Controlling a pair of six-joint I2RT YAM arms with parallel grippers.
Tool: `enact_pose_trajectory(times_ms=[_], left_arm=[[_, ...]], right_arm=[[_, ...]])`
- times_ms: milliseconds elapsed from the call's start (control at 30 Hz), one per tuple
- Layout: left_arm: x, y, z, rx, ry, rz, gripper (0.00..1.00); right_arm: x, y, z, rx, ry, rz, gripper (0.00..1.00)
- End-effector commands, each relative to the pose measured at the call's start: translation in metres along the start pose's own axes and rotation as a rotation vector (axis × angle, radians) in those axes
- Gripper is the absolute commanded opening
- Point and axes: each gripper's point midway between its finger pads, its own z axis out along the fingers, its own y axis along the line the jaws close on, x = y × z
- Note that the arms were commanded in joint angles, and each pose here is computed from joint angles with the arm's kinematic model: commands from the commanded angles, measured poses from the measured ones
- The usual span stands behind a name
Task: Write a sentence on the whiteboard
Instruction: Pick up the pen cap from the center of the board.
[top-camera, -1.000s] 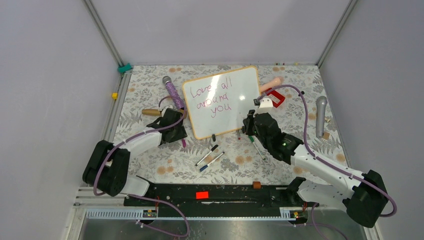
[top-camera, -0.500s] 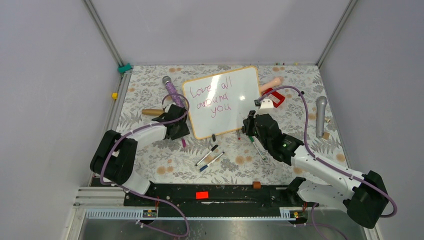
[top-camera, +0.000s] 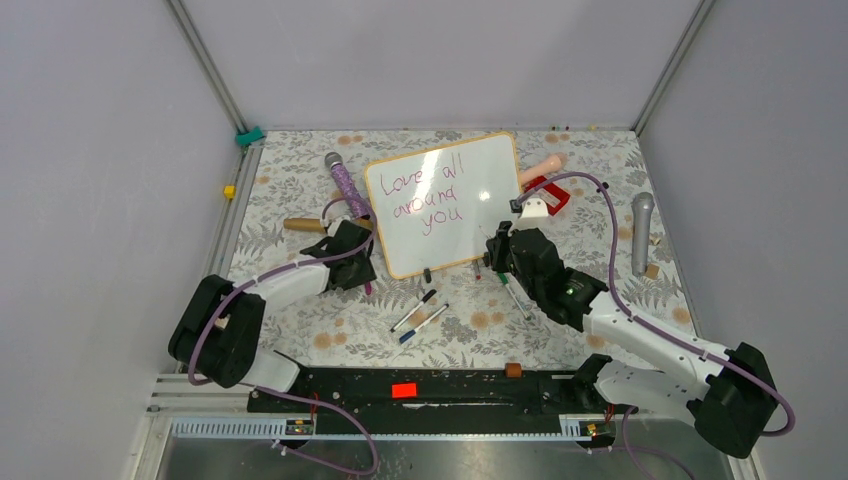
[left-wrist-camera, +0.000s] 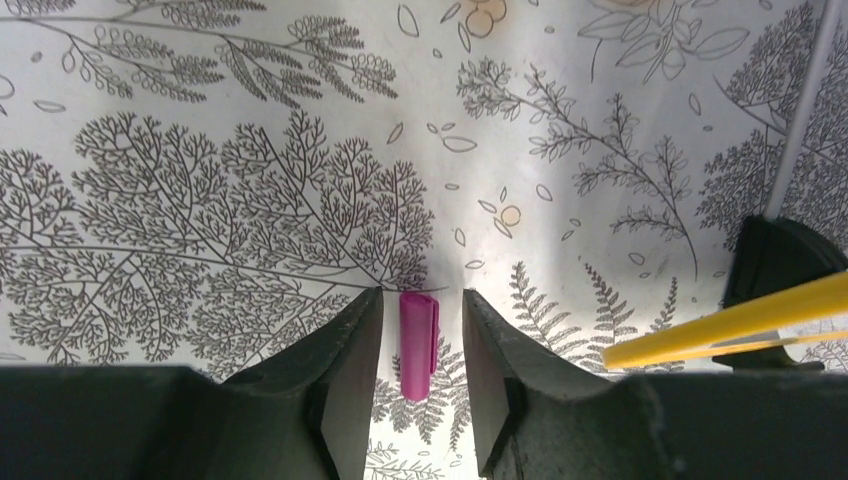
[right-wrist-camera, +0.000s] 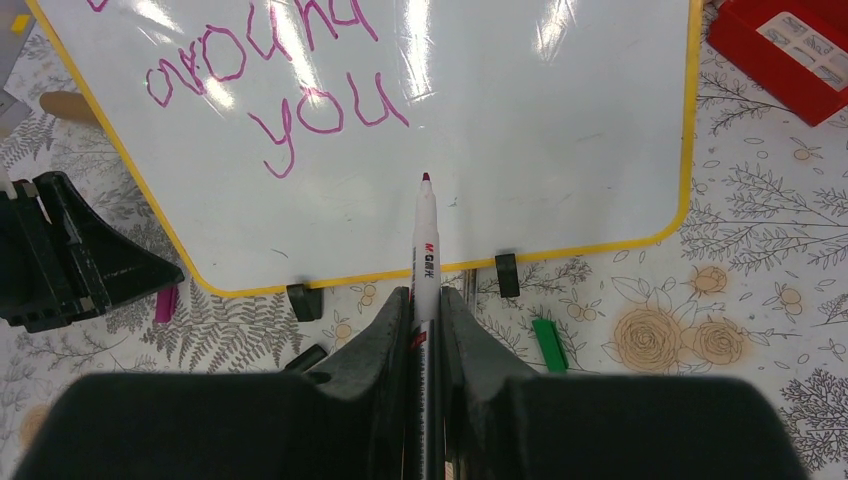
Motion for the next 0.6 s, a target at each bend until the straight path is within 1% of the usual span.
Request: enact_pose_trajectory(times_ms=[0,67,167,233,300,367,400,567], left_arm=[[0.040,0.029,-0.005,-0.106,0.111,0.024,0.36],[0.041,0.028,-0.007,-0.106,0.110,0.035,0.35],[0.041,0.027,-0.005,-0.106,0.105,0.044,0.25],[0.037,0.023,-0.002,-0.095,0.102,0.052,0.14],[0.034,0.017,0.000,-0.085,0.110,0.066,0.00],[0.025,0.010,-0.004,-0.067,0.085,0.068,0.00],[0.019,0.007,-0.010,-0.052,0.060,0.062,0.00],[-0.016,-0.006,-0.056,0.063,-0.105,-0.039,0.00]], right_arm=[[-0.016,0.002,-0.004,-0.008,-0.049,0.041,0.00],[-0.016,0.002,-0.004,-0.008,-0.049,0.042,0.00],[-0.016,0.002,-0.005,-0.009,-0.049,0.044,0.00],[-0.015,0.002,-0.005,-0.012,-0.047,0.046,0.00],[-0.014,0.004,-0.006,-0.023,-0.040,0.046,0.00],[-0.013,0.015,-0.008,-0.083,-0.021,0.031,0.00],[-0.013,0.025,-0.012,-0.146,-0.008,0.017,0.00],[-0.012,0.062,-0.035,-0.374,0.000,0.042,0.00]])
